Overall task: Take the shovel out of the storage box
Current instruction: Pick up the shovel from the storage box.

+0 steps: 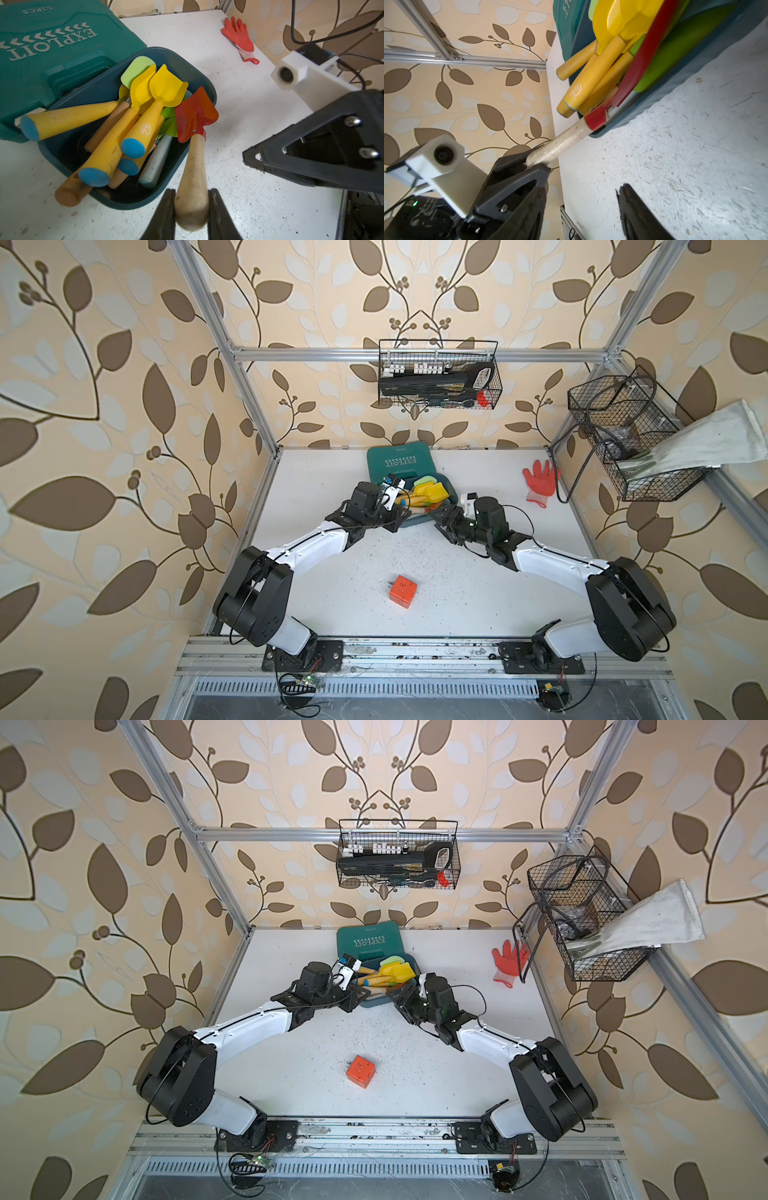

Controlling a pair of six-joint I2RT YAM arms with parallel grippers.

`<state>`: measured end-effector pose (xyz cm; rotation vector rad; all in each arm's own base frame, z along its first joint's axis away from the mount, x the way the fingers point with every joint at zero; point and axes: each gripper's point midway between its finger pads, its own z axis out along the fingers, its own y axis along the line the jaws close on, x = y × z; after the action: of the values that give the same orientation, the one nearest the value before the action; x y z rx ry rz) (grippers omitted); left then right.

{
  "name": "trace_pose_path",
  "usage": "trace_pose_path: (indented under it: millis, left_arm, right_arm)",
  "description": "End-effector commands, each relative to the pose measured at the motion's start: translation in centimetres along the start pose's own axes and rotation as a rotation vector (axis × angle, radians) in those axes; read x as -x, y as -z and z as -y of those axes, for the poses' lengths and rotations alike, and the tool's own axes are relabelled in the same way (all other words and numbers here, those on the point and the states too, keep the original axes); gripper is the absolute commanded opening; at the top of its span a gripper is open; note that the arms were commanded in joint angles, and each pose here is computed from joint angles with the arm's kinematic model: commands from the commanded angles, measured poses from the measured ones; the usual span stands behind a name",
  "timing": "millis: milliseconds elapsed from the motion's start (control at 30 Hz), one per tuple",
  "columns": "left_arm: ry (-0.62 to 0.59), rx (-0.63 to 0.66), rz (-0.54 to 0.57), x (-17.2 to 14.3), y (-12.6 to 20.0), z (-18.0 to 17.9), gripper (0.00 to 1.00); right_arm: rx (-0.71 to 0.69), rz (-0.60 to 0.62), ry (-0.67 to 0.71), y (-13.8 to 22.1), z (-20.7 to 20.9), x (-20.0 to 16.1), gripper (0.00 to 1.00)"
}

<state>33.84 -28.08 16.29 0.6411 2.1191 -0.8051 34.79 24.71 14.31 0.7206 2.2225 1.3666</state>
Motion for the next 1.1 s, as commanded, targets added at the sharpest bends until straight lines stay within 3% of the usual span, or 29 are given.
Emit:
trace_pose_path:
  millis: [0,333,667,833,1067]
  left_arm:
    - [-0.031,-0.058,0.084,2.4,1.2,1.9,0.0]
    - [-0.027,-0.058,0.078,2.2,1.2,2.0,0.0]
    - [-0.021,-0.067,0.077,2.2,1.2,2.1,0.0]
    - [-0.019,-0.08,0.079,2.1,1.3,2.4,0.0]
    - [-0.021,-0.1,0.079,2.0,1.3,2.8,0.0]
  right_arm:
    - [0.043,0.033,-0.126,-1.4,-0.4,0.6,0.59]
    - [0.073,0.063,-0.24,-4.8,-0.6,1.4,0.58]
    - [0.127,0.105,-0.215,-3.7,-3.2,1.1,0.55]
    - [0.15,0.095,-0.248,-4.6,-3.7,1.3,0.47]
    - [0.152,0.095,-0.265,-5.4,-3.6,1.3,0.43]
